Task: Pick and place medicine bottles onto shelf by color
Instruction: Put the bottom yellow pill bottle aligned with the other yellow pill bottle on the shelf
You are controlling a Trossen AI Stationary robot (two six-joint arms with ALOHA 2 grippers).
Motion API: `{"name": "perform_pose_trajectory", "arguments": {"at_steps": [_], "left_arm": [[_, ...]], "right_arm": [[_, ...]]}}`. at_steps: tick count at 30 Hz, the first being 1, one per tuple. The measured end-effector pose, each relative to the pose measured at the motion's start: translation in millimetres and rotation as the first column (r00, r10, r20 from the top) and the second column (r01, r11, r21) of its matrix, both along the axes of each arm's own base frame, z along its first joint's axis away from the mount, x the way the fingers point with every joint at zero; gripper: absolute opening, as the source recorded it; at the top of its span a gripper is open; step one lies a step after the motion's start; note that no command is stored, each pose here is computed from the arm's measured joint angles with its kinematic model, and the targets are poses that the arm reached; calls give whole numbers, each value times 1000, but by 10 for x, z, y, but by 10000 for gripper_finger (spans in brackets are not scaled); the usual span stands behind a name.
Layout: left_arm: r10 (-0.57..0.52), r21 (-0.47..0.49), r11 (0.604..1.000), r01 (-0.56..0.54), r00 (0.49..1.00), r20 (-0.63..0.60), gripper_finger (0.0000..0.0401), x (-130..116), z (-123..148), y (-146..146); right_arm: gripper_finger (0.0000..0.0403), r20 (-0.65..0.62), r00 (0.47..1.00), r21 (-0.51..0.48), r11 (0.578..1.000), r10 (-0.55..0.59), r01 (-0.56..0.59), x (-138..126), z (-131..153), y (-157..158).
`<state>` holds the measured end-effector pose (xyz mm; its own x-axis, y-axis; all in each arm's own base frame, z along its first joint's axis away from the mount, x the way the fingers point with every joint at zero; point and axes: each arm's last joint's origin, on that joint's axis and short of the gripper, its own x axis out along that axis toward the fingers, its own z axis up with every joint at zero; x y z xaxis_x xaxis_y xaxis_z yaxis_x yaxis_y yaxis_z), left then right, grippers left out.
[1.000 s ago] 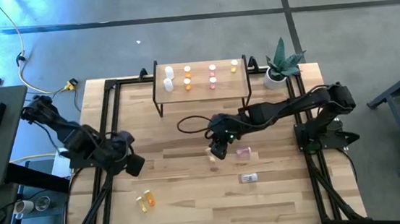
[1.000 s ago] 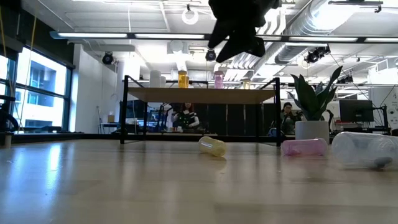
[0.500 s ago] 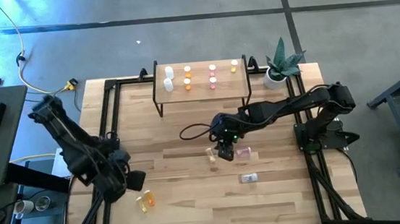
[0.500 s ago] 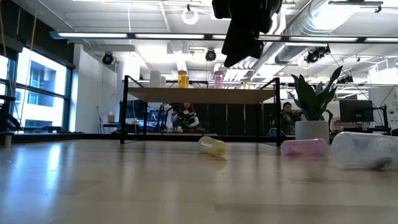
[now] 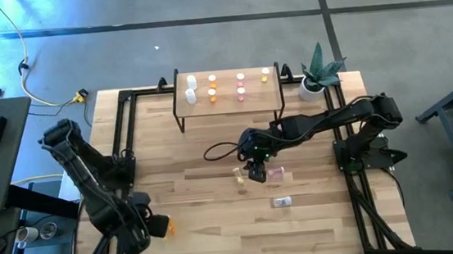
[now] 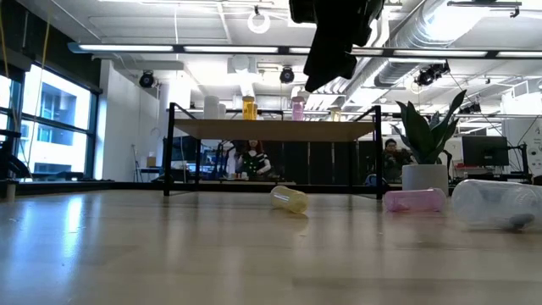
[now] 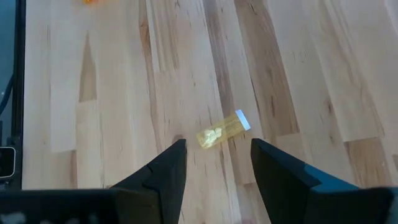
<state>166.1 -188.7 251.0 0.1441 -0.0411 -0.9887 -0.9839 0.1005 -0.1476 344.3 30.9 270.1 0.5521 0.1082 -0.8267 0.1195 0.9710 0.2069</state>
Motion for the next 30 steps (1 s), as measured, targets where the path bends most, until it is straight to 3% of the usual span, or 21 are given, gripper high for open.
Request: {"name": "perform_pose_trajectory", "arguments": {"at_steps": [15, 30], "left_arm": [[12, 33, 999, -9, 996, -85, 204, 224, -468, -261], [52, 50, 998, -44, 984, -172, 204, 374, -764, -300]], "right_arm": [[170, -7, 1000, -1, 1000, 0, 0, -6, -4, 0], [170, -21, 1000, -2, 1000, 0, 0, -17, -10, -1]]}}
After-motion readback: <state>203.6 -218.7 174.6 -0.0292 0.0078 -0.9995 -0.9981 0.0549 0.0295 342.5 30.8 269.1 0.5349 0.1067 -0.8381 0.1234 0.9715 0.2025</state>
